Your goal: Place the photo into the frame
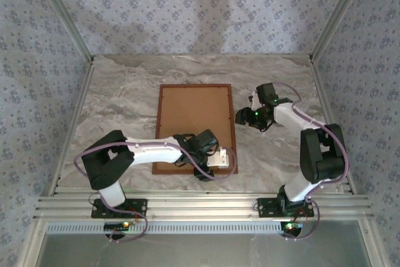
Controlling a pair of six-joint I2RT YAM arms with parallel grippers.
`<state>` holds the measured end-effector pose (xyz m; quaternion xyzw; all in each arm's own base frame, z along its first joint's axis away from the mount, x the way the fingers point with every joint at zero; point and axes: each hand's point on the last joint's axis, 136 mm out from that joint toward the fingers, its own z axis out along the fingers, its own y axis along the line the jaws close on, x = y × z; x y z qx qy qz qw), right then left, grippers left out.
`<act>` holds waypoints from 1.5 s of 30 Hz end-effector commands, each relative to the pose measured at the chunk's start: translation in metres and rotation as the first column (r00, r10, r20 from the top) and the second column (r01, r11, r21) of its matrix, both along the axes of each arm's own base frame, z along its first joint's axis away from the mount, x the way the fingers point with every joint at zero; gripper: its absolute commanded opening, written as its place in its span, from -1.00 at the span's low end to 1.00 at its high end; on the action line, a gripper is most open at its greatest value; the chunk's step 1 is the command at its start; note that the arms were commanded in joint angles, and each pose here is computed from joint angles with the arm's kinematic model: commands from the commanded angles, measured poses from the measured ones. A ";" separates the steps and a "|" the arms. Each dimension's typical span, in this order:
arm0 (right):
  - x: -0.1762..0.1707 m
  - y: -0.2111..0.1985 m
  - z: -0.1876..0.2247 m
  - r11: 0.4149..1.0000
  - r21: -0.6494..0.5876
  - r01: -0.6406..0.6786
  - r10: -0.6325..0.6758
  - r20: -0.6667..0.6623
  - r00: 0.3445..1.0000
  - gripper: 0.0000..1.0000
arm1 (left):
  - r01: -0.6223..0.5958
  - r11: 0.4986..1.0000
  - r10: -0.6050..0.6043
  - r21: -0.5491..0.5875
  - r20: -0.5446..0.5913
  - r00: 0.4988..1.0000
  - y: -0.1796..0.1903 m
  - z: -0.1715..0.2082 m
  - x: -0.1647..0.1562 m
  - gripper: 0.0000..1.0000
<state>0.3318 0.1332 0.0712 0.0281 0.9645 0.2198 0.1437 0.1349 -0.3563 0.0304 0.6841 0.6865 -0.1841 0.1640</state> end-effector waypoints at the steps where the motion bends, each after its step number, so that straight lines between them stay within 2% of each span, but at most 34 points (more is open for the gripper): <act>1: -0.011 -0.008 0.000 1.000 -0.029 -0.004 0.004 -0.011 1.000 0.25 | 0.088 0.996 -0.089 0.030 0.029 0.996 -0.004 -0.012 -0.005 0.19; 5: -0.027 -0.001 -0.005 1.000 -0.002 -0.025 0.025 -0.046 0.999 0.25 | 0.091 0.994 -0.093 0.059 0.041 0.995 -0.001 -0.020 -0.003 -0.04; 9: -0.047 0.009 -0.005 0.997 0.054 -0.060 0.064 -0.086 0.994 0.27 | 0.074 0.997 -0.076 0.037 0.056 0.996 -0.004 -0.018 0.001 -0.50; 14: -0.072 0.021 -0.008 0.983 0.154 -0.096 0.115 -0.125 0.985 0.31 | 0.028 0.998 -0.026 -0.050 0.049 0.998 -0.016 0.002 0.009 -0.84; 18: -0.087 0.028 -0.014 0.971 0.211 -0.110 0.143 -0.147 0.979 0.35 | -0.020 0.986 0.025 -0.164 0.028 0.999 -0.024 0.030 0.019 -1.00; 24: -0.096 0.041 -0.018 0.949 0.297 -0.109 0.161 -0.155 0.975 0.37 | -0.071 0.949 0.083 -0.308 0.025 0.996 -0.027 0.063 0.032 -1.00; 30: -0.100 0.056 -0.023 0.927 0.355 -0.117 0.185 -0.166 0.969 0.35 | -0.103 0.927 0.117 -0.361 0.019 0.993 -0.026 0.073 0.040 -1.00; 37: -0.094 0.059 -0.019 0.911 0.405 -0.077 0.157 -0.167 0.973 -0.25 | -0.099 0.941 0.112 -0.323 0.023 0.993 -0.022 0.061 0.039 -1.00; 42: -0.091 0.058 -0.019 0.907 0.419 -0.042 0.131 -0.187 0.974 -0.54 | -0.092 0.964 0.112 -0.249 0.068 0.991 -0.013 0.048 0.042 -0.70; 45: -0.090 0.059 -0.019 0.905 0.425 -0.030 0.123 -0.195 0.973 -0.64 | -0.101 0.968 0.126 -0.230 0.095 0.988 -0.007 0.048 0.045 -0.41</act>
